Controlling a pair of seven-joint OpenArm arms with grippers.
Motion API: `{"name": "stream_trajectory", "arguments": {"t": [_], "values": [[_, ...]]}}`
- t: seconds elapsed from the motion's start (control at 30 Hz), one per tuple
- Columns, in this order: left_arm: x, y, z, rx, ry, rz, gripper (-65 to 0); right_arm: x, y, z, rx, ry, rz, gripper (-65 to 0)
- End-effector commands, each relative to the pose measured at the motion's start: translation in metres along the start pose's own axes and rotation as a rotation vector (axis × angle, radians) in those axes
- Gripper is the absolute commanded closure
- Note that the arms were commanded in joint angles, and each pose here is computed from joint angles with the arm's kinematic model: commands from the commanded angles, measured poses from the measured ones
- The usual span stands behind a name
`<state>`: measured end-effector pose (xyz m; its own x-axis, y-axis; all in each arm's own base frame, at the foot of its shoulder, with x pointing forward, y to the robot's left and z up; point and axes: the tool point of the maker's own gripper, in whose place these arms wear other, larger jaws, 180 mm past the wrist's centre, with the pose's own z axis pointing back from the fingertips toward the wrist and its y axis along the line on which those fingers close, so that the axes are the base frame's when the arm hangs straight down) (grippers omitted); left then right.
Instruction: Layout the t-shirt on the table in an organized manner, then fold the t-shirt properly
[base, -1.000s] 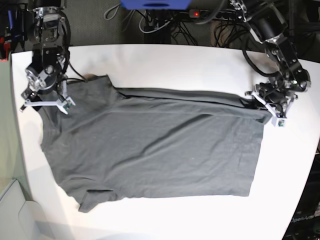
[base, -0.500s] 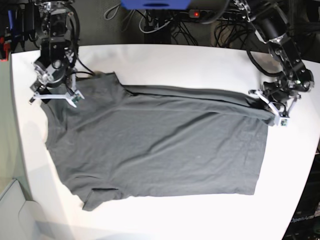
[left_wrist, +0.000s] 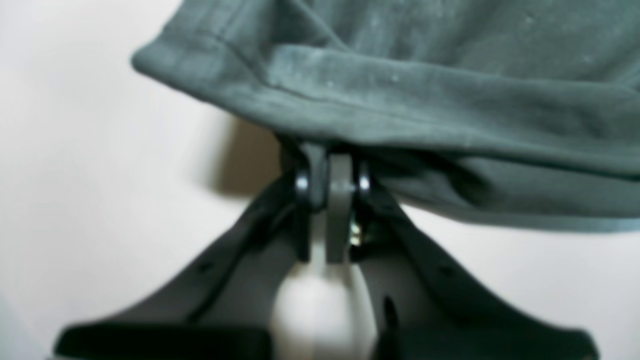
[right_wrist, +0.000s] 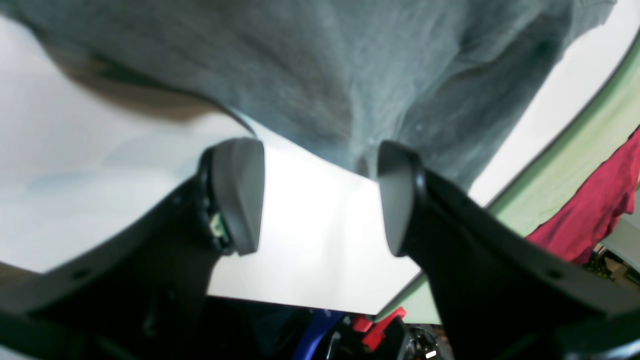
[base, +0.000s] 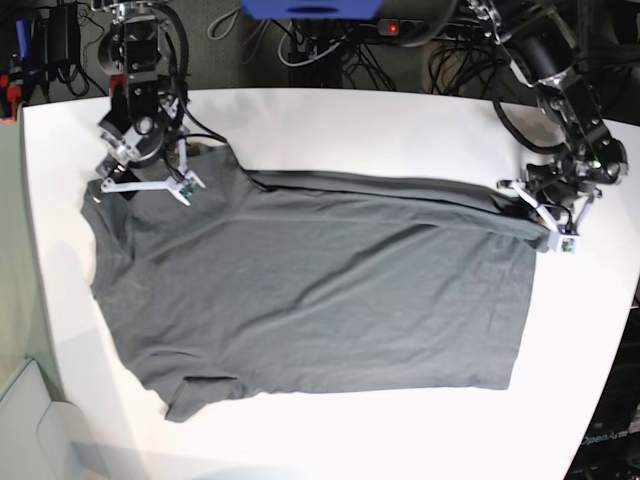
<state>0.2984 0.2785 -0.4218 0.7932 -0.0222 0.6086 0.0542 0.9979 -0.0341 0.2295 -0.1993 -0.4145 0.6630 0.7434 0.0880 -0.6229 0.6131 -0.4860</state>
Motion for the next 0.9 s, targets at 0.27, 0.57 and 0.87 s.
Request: {"name": "stream_trajectory", "arguments": {"t": [0.27, 0.57, 0.87], "values": [[0.011, 0.008, 0.004, 0.024, -0.019, -0.017, -0.3, 0.004, 0.004, -0.011, 0.022, -0.030, 0.002, -36.5], [0.013, 0.009, 0.005, 0.025, -0.022, -0.018, -0.3, 0.009, 0.009, -0.012, 0.034, -0.059, 0.007, -26.3], [0.015, 0.008, 0.004, 0.024, -0.024, -0.021, -0.3, 0.011, 0.002, -0.007, 0.009, -0.072, 0.010, 0.0]]}}
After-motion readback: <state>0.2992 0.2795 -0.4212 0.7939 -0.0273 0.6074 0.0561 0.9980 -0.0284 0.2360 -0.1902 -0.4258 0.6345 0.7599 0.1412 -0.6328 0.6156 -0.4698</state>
